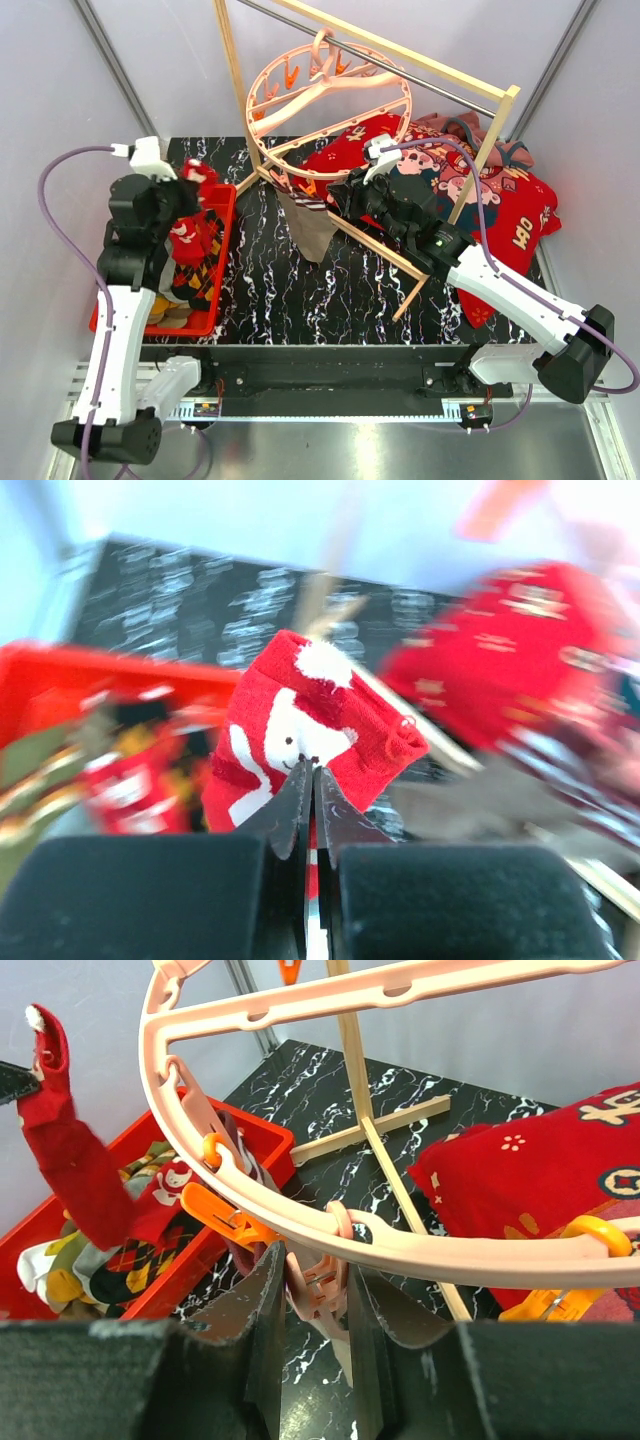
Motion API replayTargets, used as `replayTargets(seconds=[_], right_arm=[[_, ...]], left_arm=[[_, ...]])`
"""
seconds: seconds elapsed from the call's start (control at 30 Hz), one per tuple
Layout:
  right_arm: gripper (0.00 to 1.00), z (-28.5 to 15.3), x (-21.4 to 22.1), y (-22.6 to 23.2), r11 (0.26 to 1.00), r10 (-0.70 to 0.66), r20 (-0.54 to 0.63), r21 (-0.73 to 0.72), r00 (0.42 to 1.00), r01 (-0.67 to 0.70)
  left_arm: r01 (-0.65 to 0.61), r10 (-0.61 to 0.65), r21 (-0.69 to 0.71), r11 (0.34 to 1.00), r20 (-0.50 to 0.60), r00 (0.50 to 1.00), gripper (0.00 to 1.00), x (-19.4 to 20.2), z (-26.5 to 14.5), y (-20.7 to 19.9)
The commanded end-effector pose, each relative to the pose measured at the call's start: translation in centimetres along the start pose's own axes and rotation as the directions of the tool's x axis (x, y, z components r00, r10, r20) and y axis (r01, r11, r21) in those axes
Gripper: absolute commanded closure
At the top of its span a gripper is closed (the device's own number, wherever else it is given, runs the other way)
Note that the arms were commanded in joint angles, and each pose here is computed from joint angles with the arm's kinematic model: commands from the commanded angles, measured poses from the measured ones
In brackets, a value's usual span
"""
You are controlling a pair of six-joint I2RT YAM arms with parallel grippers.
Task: Clip the socks to the hanger
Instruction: Clamp the sock onto the hanger.
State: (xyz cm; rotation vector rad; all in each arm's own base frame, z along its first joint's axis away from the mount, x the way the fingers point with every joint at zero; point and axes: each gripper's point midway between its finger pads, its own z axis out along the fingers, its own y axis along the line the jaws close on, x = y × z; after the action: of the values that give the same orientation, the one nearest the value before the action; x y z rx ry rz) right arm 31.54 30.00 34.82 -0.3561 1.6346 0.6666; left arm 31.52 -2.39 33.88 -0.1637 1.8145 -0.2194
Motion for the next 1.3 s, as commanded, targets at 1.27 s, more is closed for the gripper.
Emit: replayTargets(seconds=[1.27], right_arm=[[1.00, -1.7, -2.9, 1.2, 0.988, 0.151, 0.028, -0.030, 0.988, -0.151]], left_arm=[[0.075, -0.196, 0.763, 0.642, 0.069, 0.978, 1.00, 8.0, -1.3, -24.5]])
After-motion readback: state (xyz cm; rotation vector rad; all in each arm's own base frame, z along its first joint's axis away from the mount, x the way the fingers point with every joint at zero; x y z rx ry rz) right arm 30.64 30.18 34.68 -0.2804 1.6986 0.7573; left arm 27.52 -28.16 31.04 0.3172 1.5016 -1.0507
